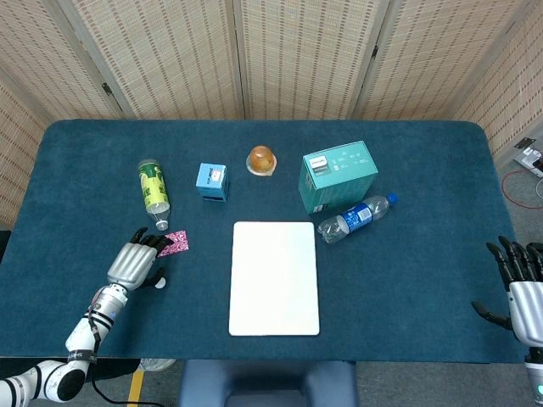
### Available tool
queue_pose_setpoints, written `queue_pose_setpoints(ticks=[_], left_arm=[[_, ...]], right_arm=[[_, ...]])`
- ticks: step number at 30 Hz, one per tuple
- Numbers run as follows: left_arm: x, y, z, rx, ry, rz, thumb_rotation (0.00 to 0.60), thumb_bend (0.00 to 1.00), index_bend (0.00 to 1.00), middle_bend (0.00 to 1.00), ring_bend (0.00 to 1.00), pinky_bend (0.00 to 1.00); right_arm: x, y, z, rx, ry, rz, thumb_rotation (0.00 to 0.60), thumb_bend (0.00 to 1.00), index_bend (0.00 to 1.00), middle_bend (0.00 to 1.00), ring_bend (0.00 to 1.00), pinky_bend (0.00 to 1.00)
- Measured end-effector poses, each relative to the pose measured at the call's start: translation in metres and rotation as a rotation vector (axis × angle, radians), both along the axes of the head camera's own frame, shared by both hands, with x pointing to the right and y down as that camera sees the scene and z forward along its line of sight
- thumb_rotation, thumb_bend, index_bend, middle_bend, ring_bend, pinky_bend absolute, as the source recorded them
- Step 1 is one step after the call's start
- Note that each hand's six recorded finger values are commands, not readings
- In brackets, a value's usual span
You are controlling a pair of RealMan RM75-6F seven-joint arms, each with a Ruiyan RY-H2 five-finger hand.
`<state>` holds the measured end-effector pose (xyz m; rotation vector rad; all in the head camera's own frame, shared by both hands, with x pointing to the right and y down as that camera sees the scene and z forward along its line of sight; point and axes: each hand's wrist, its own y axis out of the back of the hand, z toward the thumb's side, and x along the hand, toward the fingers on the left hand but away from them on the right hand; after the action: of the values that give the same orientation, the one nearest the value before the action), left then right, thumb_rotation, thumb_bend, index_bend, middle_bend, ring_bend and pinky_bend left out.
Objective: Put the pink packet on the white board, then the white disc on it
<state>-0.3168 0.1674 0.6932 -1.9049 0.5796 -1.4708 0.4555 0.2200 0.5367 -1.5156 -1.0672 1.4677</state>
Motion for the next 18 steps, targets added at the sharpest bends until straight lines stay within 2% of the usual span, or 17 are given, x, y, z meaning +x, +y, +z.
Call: queue_pose_setpoints(ticks=[9, 18], left_arm=[[0.002, -0.001, 0.015, -0.053, -0.049, -0.049, 0.600, 0.47, 0.21, 0.24, 0.20, 0.09], [0.010, -0.007, 0.025, -0.072, -0.056, -0.083, 0.600, 0.47, 0.19, 0.24, 0.20, 0.09]], right_arm=[[0.002, 0.001, 0.001, -0.006, -0.003, 0.004, 0.600, 0.07, 0.09, 0.06, 0.05, 0.01], [0.005, 0.002, 0.000, -0.006, -0.003, 0.012, 0.600, 0.07, 0.09, 0.06, 0.05, 0.01]])
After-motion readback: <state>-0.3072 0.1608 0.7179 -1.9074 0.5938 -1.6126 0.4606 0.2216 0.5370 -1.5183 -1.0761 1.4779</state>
